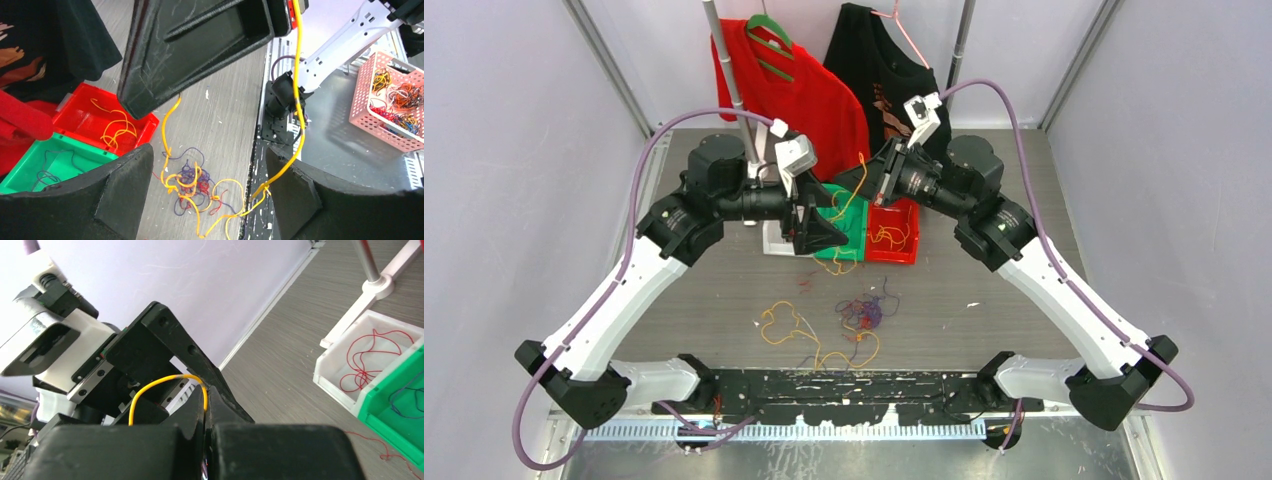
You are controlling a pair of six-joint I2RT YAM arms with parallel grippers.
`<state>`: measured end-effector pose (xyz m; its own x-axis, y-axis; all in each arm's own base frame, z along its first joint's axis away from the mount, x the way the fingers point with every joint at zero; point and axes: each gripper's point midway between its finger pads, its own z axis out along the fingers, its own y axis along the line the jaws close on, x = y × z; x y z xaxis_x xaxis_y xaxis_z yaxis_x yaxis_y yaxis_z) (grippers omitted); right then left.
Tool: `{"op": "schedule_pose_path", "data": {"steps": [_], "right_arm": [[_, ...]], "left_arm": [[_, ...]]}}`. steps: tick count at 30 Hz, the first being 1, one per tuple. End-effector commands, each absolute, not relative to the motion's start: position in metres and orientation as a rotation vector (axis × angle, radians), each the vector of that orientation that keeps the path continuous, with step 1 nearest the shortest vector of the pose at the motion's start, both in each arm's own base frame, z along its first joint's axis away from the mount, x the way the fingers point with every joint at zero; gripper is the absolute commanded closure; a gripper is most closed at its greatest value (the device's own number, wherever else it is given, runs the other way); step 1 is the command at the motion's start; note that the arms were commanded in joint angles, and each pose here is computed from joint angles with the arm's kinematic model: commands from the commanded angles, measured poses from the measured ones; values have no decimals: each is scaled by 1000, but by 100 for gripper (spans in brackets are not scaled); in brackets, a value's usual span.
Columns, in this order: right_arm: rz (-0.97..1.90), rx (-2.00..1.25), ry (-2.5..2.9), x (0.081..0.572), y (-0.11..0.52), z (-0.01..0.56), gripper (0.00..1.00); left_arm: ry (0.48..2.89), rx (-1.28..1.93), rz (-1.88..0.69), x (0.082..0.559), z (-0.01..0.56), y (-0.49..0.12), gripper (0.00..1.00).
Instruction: Untangle the cables
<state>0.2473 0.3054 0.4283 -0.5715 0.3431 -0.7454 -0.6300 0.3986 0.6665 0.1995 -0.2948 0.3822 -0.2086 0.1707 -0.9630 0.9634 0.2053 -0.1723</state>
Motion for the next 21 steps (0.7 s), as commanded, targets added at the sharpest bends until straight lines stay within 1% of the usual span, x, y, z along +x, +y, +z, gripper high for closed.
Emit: {"op": "schedule_pose_path", "data": {"steps": [1, 2, 4, 5, 6, 8, 10, 11, 13, 18, 20, 21], "right_arm": [[1466, -284, 1595, 228, 305, 467, 99], [1477, -281, 1589, 227, 306, 469, 99], [1488, -280, 1578, 225, 305, 472, 99], [1495, -279, 1572, 224, 305, 473, 99], [1503, -276, 1569, 223, 305, 474, 99], [1528, -271, 1556, 221, 304, 476, 99], [1570, -261, 1520, 219, 303, 482, 99], [1597, -248, 1510, 219, 302, 484, 99], [1648, -224, 1497, 220, 300, 487, 99], [1667, -213, 1517, 222, 300, 482, 99], [1665, -205, 1530, 224, 301, 479, 99], [1662, -201, 1536, 225, 301, 478, 99]], "left_arm": [[1507, 1037, -1145, 201, 407, -295, 19], [1516, 1015, -1162, 204, 410, -296, 22], [1535, 996, -1234, 203, 414, -297, 30], [1540, 991, -1257, 202, 416, -297, 34], [1542, 991, -1275, 201, 416, -297, 42], [1544, 1002, -1306, 197, 417, -297, 50], [1533, 1033, -1339, 190, 418, -296, 66], [1541, 1043, -1358, 188, 417, -297, 71], [1550, 1050, -1406, 183, 419, -298, 78], [1537, 1031, -1463, 179, 428, -300, 79], [1538, 1029, -1456, 179, 429, -300, 83], [1538, 1023, -1450, 181, 429, -300, 87]]}}
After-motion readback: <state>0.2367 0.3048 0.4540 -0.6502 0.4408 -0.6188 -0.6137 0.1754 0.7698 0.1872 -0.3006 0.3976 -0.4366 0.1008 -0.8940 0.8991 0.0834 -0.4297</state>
